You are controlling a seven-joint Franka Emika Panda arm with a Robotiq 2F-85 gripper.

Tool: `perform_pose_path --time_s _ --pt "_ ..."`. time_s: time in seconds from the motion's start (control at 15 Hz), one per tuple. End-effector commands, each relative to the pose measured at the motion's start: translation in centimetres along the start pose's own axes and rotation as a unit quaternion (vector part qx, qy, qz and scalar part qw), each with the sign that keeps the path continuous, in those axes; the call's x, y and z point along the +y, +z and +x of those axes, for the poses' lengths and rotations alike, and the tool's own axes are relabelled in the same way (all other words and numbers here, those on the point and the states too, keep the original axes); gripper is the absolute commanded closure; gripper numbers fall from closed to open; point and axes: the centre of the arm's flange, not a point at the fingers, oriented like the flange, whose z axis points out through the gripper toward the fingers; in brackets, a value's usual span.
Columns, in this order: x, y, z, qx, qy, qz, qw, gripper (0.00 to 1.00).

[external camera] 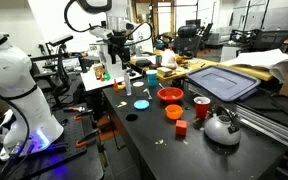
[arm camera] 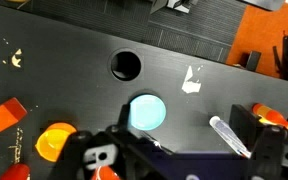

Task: Move the orange bottle to the right

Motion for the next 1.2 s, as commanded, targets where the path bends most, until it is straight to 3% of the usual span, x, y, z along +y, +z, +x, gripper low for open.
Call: perform_pose_path --time_s 0.0,0.53,1.13 --pt "0.0 0.0 0.0 0.000 0.000 0.000 1.0000 0.00" --pt "-0.8 0.7 0.2 -0.002 0.003 0.001 1.0000 0.00" --pt "-3.7 4.2 4.0 0.006 0.027 0.011 0.9995 0.00"
